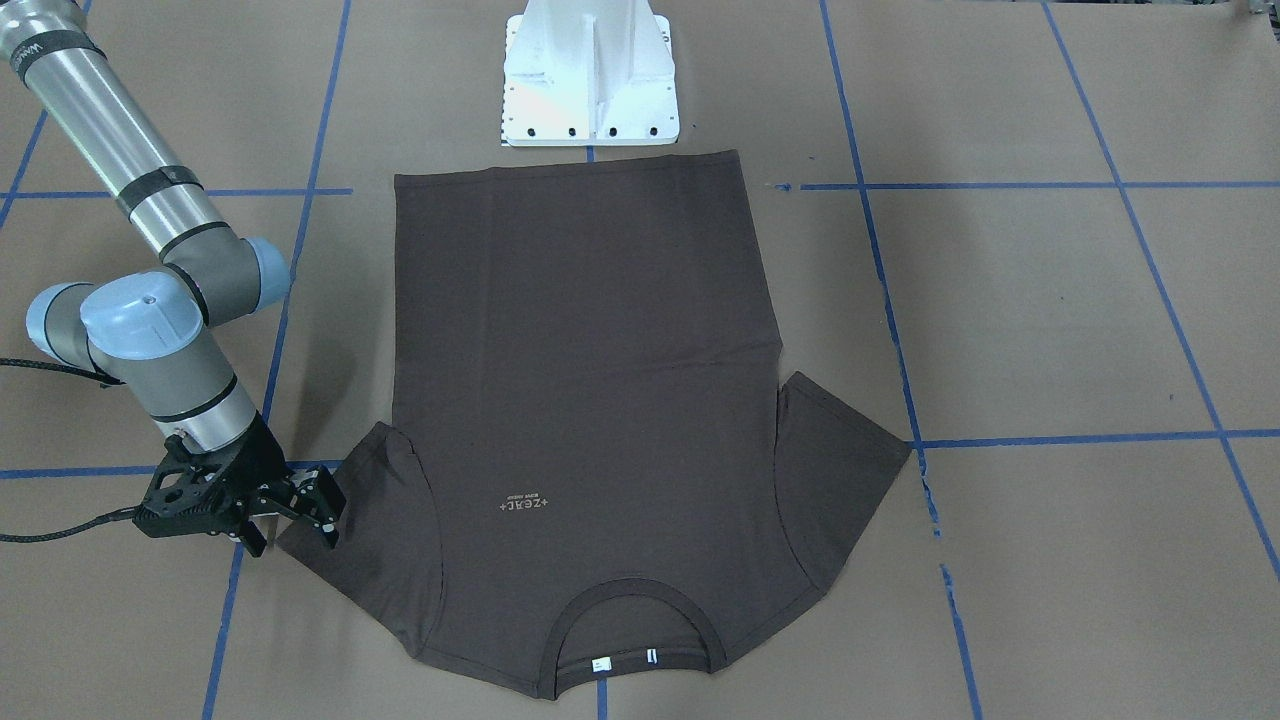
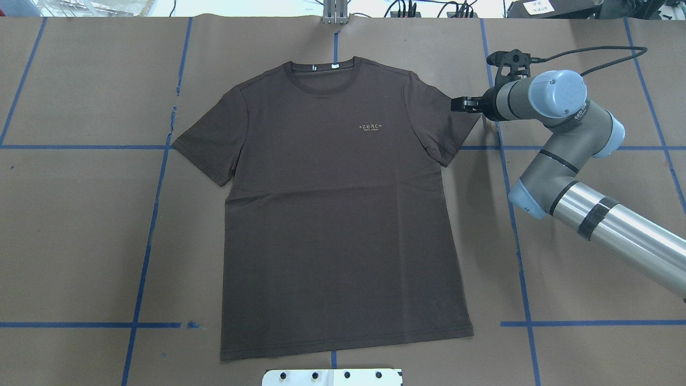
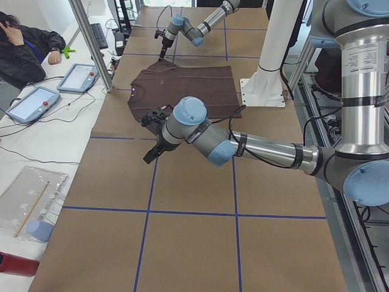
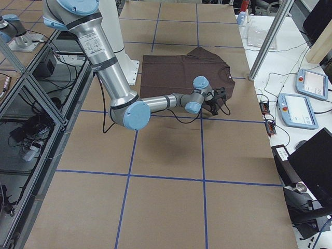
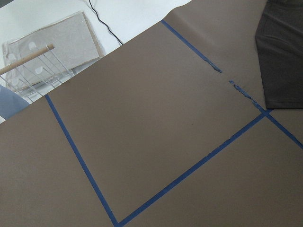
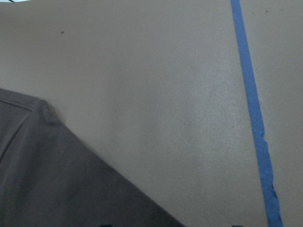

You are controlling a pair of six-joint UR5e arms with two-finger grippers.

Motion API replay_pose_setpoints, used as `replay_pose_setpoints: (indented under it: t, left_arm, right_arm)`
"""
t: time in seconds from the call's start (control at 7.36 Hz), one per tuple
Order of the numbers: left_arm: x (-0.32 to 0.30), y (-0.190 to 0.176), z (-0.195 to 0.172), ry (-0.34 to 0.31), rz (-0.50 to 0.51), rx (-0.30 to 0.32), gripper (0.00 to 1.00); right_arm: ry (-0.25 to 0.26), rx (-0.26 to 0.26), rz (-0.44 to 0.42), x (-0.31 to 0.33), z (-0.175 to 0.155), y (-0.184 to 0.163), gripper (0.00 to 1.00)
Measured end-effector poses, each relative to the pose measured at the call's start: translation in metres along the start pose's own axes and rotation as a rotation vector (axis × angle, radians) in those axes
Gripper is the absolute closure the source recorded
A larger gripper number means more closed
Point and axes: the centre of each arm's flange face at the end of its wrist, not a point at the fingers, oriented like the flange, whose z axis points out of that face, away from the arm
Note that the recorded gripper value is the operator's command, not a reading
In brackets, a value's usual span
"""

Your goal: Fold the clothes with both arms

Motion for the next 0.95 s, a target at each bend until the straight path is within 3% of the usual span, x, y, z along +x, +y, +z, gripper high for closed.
replay_pose_setpoints:
  t: [0.54,0.68,0.82,0.95]
  left_arm:
    - [-0.0012,-0.0003,0.0010,-0.001,-0.001,-0.001,0.00]
    - [-0.0013,-0.0006,0.0011,-0.001,-0.001,-0.001,0.00]
    - [-0.0016,-0.0006,0.0014,-0.001,-0.001,-0.001,0.00]
    - [-0.0017,-0.0008,0.0015,-0.001,-0.001,-0.001,0.00]
  right_arm:
    - [0.006,-0.006,-0.001,0.0015,0.0032,0.0041,0.14]
    - [0.007,-0.007,-0.001,0.0022,0.0038,0.0044,0.19]
    - [0.007,-0.007,0.000,0.0023,0.0040,0.0044,0.30]
    - [0.008,-0.007,0.000,0.0024,0.0043,0.0045,0.55]
